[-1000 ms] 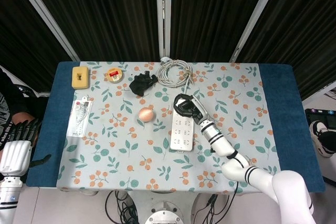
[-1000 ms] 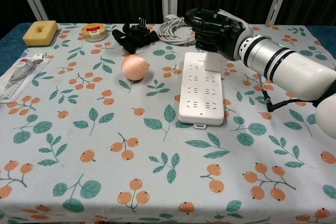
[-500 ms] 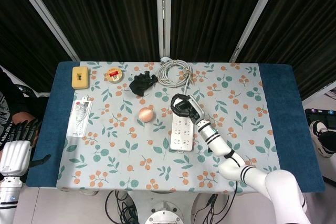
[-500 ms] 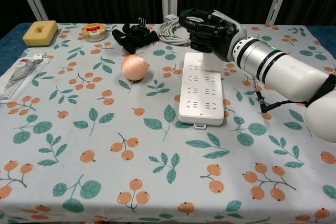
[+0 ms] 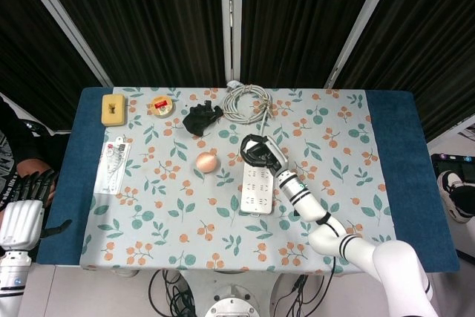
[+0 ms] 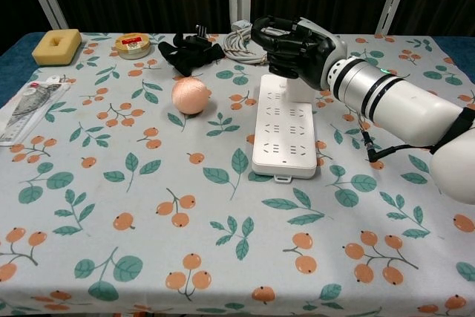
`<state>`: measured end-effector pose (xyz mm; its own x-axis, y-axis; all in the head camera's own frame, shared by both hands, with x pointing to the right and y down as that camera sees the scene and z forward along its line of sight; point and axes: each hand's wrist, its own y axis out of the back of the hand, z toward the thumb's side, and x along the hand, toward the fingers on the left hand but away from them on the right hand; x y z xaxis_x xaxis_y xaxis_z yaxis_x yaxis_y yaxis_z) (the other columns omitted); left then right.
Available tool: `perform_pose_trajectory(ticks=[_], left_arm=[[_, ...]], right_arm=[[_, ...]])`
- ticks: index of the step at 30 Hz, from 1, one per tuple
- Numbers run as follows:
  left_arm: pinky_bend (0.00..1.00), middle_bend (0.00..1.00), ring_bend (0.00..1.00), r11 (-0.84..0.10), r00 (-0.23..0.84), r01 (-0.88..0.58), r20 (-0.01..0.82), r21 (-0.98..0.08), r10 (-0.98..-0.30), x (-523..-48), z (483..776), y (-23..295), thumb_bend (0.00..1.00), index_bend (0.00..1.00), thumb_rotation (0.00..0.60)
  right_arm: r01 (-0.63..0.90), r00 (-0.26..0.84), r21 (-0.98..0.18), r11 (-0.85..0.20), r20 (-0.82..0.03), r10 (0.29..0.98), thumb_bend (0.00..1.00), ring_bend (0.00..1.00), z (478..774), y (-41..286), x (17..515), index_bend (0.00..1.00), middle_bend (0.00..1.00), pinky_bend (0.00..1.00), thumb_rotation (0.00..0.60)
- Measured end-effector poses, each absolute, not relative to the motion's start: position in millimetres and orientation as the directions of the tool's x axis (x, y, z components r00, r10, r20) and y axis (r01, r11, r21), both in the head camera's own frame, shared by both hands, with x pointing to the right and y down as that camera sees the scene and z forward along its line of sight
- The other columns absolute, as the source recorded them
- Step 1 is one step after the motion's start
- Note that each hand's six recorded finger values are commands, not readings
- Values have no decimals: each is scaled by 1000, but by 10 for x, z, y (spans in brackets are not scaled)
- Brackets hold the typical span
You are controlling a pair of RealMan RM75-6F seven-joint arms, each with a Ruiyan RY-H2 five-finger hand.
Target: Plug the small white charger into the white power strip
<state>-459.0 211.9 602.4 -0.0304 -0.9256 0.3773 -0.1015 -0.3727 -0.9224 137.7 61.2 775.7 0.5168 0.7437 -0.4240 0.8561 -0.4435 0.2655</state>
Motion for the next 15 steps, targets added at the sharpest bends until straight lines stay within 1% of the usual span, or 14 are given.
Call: perform_pose_trajectory(ticks=[4,7,12,15], left_arm=[[0,42,0,-372,-31,-103,376,-923,-926,-4595,6024,2121,0,77,600],[0,42,0,-371,-29,-101,375,-923,-927,-4599,6019,2120,0,77,600],[0,42,0,-368,-22,-99,371,-925,-928,-4589,6006,2104,0,77,600],[0,42,0,-363,-14,-96,366,-927,-930,-4572,5994,2087,0,77,600]], right_arm=[[857,514,266,-440,-412,752,1000,1000,7726,587,1378,1000,1000,1000,600],[858,513,265,-440,-382,769,1000,1000,7645,538,1404,1000,1000,1000,600],[856,514,248,-454,-313,798,1000,1000,7407,410,1500,1000,1000,1000,600],[856,516,204,-475,-271,813,986,1000,7232,343,1605,1000,1000,1000,600]])
